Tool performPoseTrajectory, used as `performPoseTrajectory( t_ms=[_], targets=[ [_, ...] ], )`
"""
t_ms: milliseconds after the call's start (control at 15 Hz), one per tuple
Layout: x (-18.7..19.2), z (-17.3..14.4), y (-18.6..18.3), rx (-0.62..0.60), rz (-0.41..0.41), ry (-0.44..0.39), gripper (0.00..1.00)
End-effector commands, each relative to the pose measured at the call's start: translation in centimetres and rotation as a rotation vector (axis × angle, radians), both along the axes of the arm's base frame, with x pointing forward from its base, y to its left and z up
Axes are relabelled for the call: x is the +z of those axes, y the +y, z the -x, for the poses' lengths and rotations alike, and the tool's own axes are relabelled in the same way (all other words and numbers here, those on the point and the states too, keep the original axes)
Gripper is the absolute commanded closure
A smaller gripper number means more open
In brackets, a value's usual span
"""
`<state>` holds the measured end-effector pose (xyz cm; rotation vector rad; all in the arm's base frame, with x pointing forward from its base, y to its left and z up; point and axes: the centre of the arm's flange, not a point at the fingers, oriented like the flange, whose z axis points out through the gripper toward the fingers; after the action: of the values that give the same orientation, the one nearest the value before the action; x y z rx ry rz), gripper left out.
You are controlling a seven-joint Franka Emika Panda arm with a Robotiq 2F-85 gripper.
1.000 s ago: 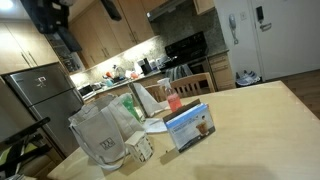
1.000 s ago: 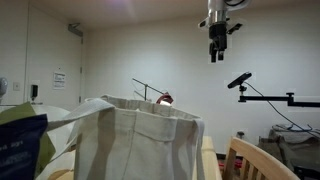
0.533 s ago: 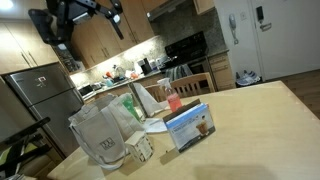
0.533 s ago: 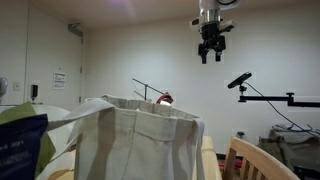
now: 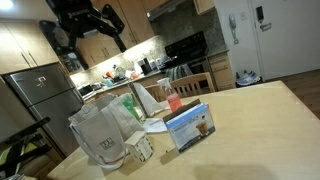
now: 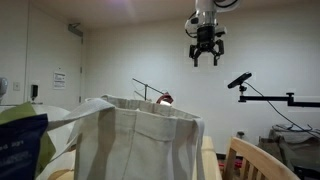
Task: Pick up the three objects from the table, put them in the carrier bag and move the bag to the center of the table
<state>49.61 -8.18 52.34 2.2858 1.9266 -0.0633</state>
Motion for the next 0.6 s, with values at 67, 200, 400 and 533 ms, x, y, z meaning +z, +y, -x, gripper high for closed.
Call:
performPoseTrajectory(
  t_ms=[67, 200, 400, 533],
  targets=[
    [-0.2, 0.0, 0.1, 0.009, 0.0, 0.004, 0.0],
    [-0.2, 0.0, 0.0, 0.007, 0.0, 0.004, 0.0],
    [-1.9, -1.5, -1.4, 0.001, -0.082, 0.019, 0.0],
    [-3.3, -2.9, -1.0, 0.006, -0.097, 0.053, 0.0]
  ],
)
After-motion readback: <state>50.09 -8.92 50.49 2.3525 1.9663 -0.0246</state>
